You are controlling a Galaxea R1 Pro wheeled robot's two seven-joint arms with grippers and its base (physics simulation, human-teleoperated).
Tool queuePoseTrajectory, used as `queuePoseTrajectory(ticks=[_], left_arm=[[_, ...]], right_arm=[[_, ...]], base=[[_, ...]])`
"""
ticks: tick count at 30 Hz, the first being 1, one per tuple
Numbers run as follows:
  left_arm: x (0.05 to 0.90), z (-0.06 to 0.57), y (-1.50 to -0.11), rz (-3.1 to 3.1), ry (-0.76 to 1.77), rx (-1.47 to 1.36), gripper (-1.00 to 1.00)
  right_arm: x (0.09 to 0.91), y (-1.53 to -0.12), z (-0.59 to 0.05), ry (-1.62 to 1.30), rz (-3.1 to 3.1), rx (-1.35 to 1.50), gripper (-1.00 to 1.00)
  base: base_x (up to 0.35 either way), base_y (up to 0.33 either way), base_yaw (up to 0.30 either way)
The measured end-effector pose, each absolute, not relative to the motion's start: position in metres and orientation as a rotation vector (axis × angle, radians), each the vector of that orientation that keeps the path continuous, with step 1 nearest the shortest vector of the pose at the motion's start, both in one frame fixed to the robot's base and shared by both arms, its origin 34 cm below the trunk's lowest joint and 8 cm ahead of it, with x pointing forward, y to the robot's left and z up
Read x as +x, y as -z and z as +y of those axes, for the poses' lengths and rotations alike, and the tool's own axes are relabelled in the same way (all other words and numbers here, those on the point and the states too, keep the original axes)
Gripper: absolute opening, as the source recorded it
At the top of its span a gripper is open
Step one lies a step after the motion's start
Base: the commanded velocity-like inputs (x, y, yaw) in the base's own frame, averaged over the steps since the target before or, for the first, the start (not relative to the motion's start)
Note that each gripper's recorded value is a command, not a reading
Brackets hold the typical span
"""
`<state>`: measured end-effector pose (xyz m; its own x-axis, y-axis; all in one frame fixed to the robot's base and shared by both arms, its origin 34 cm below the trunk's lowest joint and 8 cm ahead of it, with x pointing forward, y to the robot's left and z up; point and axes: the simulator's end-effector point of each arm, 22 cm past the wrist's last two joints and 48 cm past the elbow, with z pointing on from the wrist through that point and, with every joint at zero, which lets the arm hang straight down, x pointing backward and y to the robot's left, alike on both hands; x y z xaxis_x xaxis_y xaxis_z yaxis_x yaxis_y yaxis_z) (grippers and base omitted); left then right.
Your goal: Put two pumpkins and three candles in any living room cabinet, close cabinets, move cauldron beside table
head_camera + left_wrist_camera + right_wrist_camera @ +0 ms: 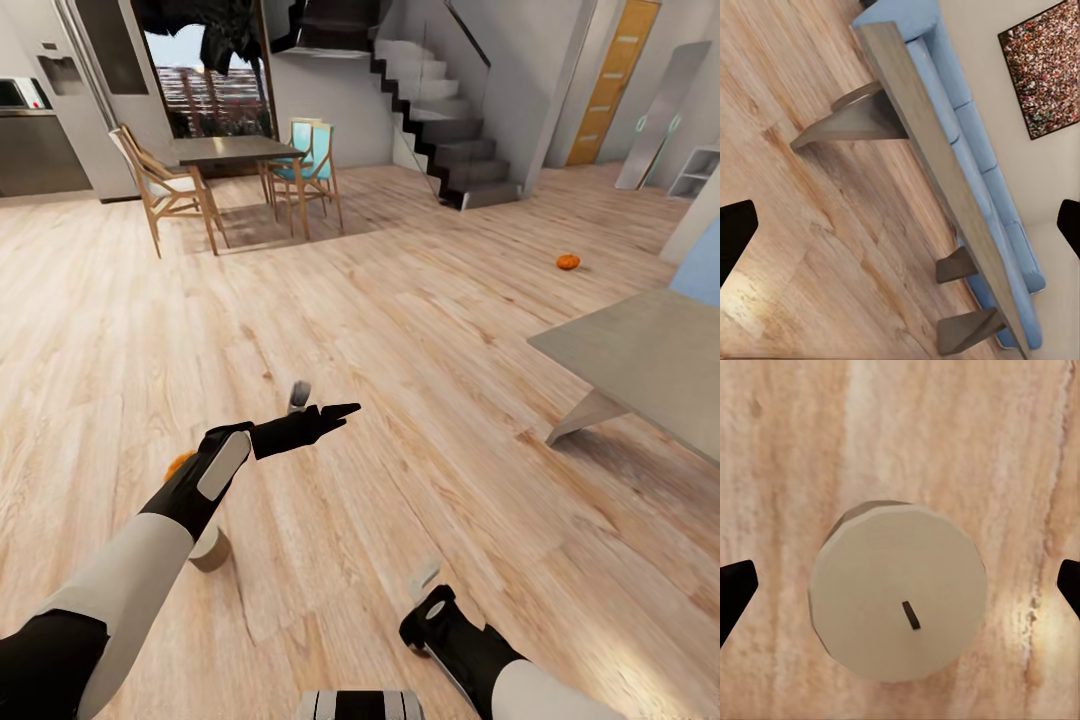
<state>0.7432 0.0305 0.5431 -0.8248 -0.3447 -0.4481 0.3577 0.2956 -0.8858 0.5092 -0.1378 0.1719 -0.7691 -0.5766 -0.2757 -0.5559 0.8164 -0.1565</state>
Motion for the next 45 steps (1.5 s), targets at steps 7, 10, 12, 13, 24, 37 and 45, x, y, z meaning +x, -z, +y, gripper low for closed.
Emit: queuePoseTrajectory(ticks=[7, 10, 12, 13, 24, 37, 45], left_arm=[[0.744, 0.030, -0.524, 2.012, 1.587, -0.010, 1.00], [0.744, 0.031, -0.515, 2.021, 1.590, -0.020, 1.00], [0.744, 0.033, -0.518, 1.998, 1.596, -0.029, 1.00], [0.742, 0.033, -0.517, 1.997, 1.597, -0.029, 1.00], [0.739, 0.035, -0.514, 1.994, 1.600, -0.042, 1.00], [0.739, 0.036, -0.515, 1.991, 1.600, -0.042, 1.00], [0.739, 0.035, -0.515, 1.991, 1.600, -0.042, 1.00]], right_arm=[[0.504, -0.161, -0.140, 0.096, 2.705, -0.864, 1.00], [0.505, -0.158, -0.139, 0.092, 2.705, -0.859, 1.00], [0.519, -0.162, -0.144, 0.102, 2.682, -0.843, 1.00], [0.523, -0.164, -0.144, 0.105, 2.677, -0.842, 1.00], [0.531, -0.166, -0.156, 0.130, 2.679, -0.836, 1.00], [0.535, -0.166, -0.161, 0.102, 2.700, -0.840, 1.00], [0.535, -0.165, -0.182, 0.111, 2.744, -0.856, 1.00]], base=[[0.000, 0.000, 0.000], [0.000, 0.000, 0.000], [0.000, 0.000, 0.000], [0.000, 0.000, 0.000], [0.000, 0.000, 0.000], [0.000, 0.000, 0.000], [0.000, 0.000, 0.000]])
